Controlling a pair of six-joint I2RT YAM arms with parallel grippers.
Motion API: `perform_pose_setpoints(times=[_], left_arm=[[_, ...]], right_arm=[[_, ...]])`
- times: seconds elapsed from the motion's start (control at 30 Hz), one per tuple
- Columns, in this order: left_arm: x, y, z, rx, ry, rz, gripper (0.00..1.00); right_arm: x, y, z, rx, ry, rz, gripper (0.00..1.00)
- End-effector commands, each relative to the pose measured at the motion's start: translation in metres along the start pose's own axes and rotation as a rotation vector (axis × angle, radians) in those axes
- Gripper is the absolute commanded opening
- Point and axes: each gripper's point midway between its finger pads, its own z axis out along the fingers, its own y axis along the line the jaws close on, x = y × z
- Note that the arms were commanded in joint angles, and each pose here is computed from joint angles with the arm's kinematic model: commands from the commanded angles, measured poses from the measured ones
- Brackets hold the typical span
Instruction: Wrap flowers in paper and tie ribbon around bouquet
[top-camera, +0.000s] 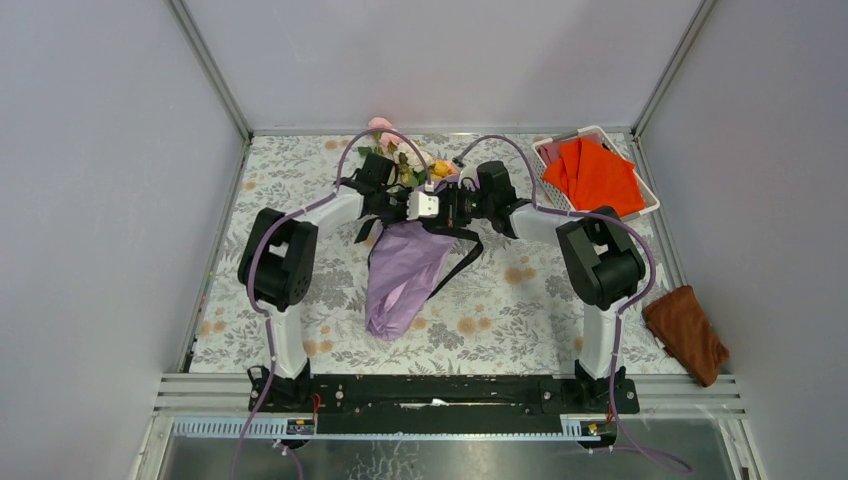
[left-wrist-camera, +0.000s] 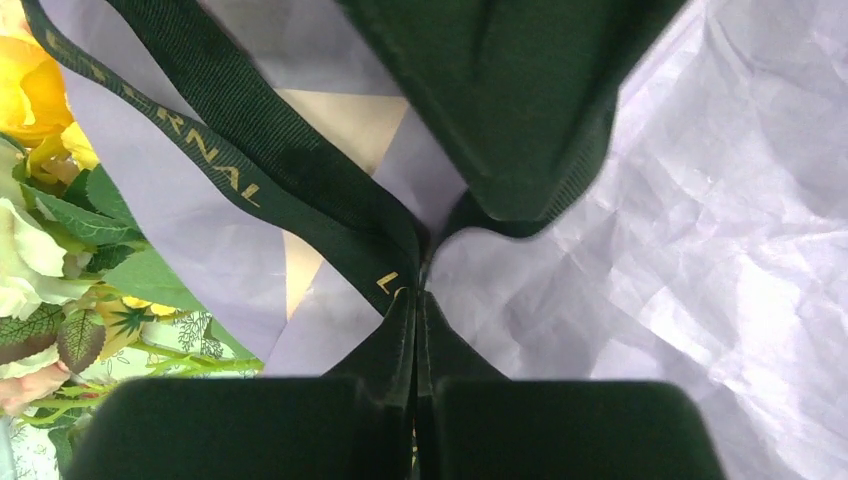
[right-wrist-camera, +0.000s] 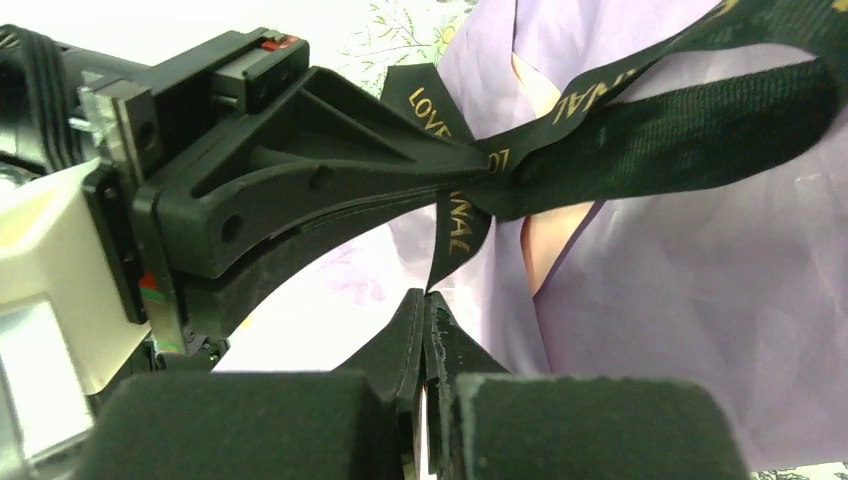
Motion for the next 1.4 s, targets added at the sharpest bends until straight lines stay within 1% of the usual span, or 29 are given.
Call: perform_pose_setpoints(times=[0.0, 0.1, 0.23, 0.33, 0.47, 0.63, 0.73, 0.8, 0.87, 0.93, 1.0, 1.07, 1.17, 1.27, 1.37], left_arm=[[-0.028, 0.004, -0.022, -0.031, -0.049, 0.035, 0.0], [-0.038, -0.019, -0.035, 0.051, -0.058, -0.011, 0.0], [-0.043, -0.07, -0.05, 0.237, -0.058, -0.068, 0.0], [-0.049, -0.103, -0.064, 0.374, -0.074, -0.122, 0.0], [-0.067, -0.121, -0.082, 0.463, -0.119, -0.198, 0.0], [-0.102, -0.132, -0.107, 0.51, -0.235, -0.262, 0.0], [-0.12, -0.128, -0.115, 0.496, -0.301, -0.288, 0.0], [-0.121, -0.114, -0.111, 0.458, -0.325, -0.352, 0.0], [-0.112, -0.098, -0.1, 0.42, -0.32, -0.446, 0.0], [-0.096, -0.079, -0.084, 0.399, -0.318, -0.576, 0.0], [-0.084, -0.063, -0.073, 0.413, -0.328, -0.713, 0.0], [-0.078, -0.05, -0.065, 0.433, -0.336, -0.783, 0.0], [-0.075, -0.043, -0.057, 0.445, -0.334, -0.806, 0.0], [-0.076, -0.041, -0.058, 0.436, -0.343, -0.8, 0.0], [-0.075, -0.041, -0.06, 0.417, -0.336, -0.785, 0.0]], right_arm=[[-0.034, 0.022, -0.009, -0.038, -0.078, -0.069, 0.0], [-0.039, 0.024, -0.013, -0.027, -0.093, -0.095, 0.0], [-0.044, 0.026, -0.017, -0.018, -0.101, -0.128, 0.02], [-0.044, 0.03, -0.019, -0.03, -0.094, -0.148, 0.05], [-0.039, 0.028, -0.023, -0.014, -0.082, -0.169, 0.18], [-0.024, 0.019, -0.03, 0.028, -0.045, -0.192, 0.24], [-0.016, 0.018, -0.034, 0.029, -0.021, -0.208, 0.26], [-0.013, 0.017, -0.036, 0.036, -0.015, -0.211, 0.27], [-0.011, 0.015, -0.038, 0.05, -0.019, -0.214, 0.27], [-0.013, 0.018, -0.041, 0.051, -0.032, -0.216, 0.27], [-0.017, 0.022, -0.046, 0.055, -0.052, -0.212, 0.28], [-0.024, 0.023, -0.05, 0.073, -0.074, -0.199, 0.27], [-0.031, 0.031, -0.059, 0.071, -0.102, -0.224, 0.28], [-0.029, 0.046, -0.067, 0.017, -0.12, -0.293, 0.32], [-0.02, 0.067, -0.073, -0.089, -0.146, -0.354, 0.27]])
